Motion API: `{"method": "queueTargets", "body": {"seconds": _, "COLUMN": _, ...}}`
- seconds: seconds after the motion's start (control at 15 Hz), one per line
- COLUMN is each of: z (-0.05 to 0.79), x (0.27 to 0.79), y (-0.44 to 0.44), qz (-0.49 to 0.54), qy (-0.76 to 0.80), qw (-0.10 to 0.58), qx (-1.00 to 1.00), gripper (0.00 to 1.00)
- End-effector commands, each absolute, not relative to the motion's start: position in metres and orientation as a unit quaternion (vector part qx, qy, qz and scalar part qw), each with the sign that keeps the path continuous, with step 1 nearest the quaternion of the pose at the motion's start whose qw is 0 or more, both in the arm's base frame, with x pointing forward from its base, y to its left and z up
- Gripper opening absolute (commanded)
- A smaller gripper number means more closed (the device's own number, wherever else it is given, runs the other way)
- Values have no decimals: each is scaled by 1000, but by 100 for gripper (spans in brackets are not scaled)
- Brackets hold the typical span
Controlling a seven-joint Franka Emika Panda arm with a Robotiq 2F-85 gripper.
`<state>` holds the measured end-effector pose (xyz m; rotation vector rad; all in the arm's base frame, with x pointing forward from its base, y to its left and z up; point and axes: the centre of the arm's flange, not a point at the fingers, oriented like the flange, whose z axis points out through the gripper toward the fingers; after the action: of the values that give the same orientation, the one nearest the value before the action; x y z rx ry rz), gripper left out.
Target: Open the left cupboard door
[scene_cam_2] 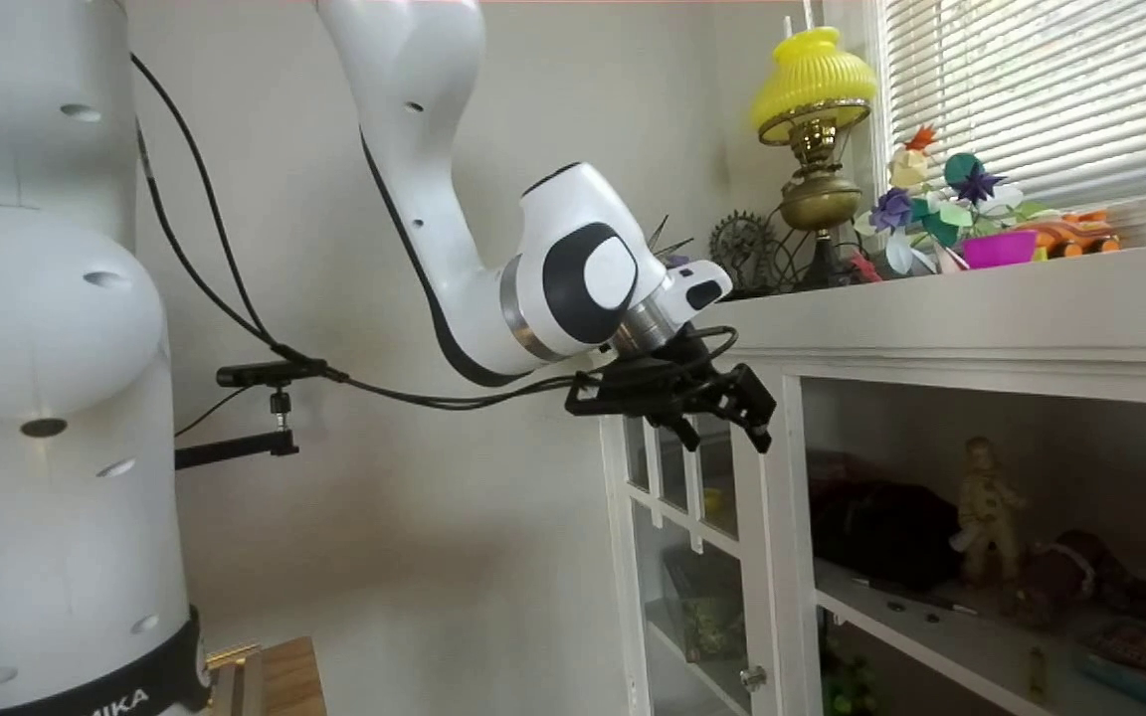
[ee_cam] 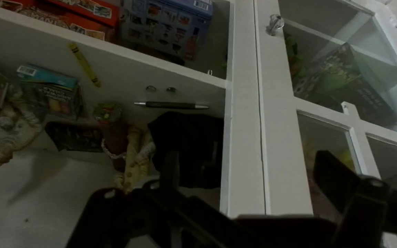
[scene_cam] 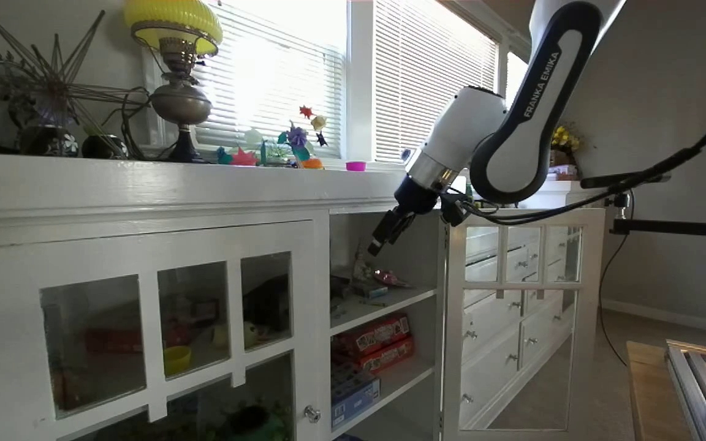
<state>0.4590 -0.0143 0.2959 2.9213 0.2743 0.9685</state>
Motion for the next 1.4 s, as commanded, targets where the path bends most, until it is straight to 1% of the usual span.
{"method": "queueTargets", "body": {"seconds": 0.0, "z": 295, "x": 492, "y": -30, "qz": 339, "qy": 133, "qw": -2, "qx": 931, "gripper": 100}}
{"method": "queueTargets", "body": {"seconds": 0.27, "z": 289, "x": 511, "y": -13, "qz": 372, "qy": 178, "qw": -21, "qx": 911, "gripper": 100}}
{"method": "queueTargets", "body": {"seconds": 0.53, "z": 289, "x": 550, "y": -34, "qz": 393, "qy": 189, "qw": -21, "qx": 900, "gripper": 100}}
{"method": "queueTargets", "body": {"seconds": 0.73, "z": 291, "x": 568, "y": -41, "qz": 403, "qy": 200, "qw": -30, "qx": 892, "gripper": 100}}
{"method": "queueTargets", "body": {"seconds": 0.87, "z": 294, "x": 566, "y": -39, "qz": 394, "qy": 204, "qw": -34, "qx": 895, "gripper": 100}}
{"method": "queueTargets", "body": {"seconds": 1.2, "z": 303, "x": 536, "y": -46, "qz": 340, "qy": 160, "qw": 0, "qx": 927, "gripper": 100}}
{"method": "queueTargets", "body": {"seconds": 1.33, "z": 308, "x": 533, "y": -41, "qz": 342, "qy": 162, "qw": -8, "qx": 926, "gripper": 100}}
